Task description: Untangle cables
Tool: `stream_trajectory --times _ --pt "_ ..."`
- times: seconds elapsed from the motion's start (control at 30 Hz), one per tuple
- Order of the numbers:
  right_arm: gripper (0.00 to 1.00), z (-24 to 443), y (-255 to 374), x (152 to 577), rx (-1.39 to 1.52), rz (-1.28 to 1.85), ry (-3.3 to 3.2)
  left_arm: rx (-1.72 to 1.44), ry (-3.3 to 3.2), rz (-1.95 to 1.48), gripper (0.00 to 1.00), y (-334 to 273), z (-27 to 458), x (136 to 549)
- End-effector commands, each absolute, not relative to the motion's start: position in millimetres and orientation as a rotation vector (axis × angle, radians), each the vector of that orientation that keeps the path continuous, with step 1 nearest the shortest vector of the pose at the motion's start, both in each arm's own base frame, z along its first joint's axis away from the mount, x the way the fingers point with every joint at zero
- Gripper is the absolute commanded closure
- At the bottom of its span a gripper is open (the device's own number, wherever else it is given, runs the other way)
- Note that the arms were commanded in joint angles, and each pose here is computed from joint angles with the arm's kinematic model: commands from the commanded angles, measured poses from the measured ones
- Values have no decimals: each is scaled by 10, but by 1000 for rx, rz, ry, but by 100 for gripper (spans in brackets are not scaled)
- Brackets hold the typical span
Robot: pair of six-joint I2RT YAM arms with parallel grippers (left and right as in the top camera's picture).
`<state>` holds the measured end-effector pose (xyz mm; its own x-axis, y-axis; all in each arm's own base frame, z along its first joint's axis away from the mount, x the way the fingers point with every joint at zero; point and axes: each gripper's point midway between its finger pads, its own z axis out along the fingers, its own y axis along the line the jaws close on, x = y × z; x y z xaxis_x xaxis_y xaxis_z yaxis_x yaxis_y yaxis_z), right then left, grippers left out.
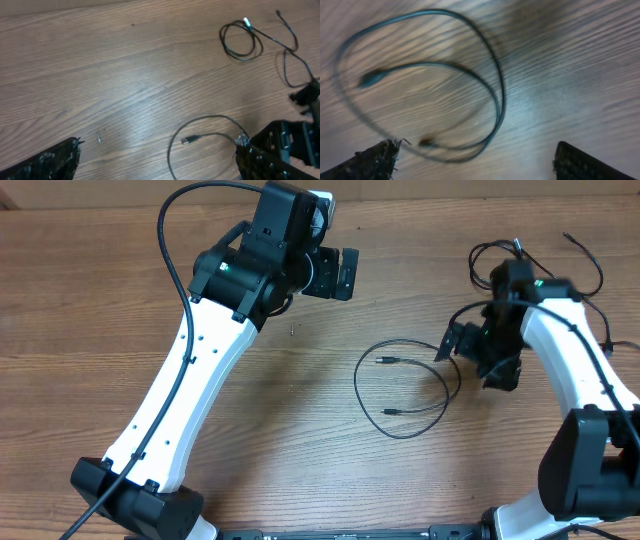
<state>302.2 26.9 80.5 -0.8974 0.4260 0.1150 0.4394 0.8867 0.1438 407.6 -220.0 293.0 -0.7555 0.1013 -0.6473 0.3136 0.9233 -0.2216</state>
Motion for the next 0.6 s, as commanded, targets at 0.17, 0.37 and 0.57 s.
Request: stream_trajectory --times 0.17,0.37,0.57 --pt "30 277 253 2905 -707 -213 -3009 281 2423 -351 1 -2103 2890 4108" --pt "42 1 373 2771 -641 -215 -3030 277 2424 -341 1 -2088 2887 4113" --pt "57 -126 452 2724 -519 -46 -3105 277 2424 -341 0 -2088 2887 4113"
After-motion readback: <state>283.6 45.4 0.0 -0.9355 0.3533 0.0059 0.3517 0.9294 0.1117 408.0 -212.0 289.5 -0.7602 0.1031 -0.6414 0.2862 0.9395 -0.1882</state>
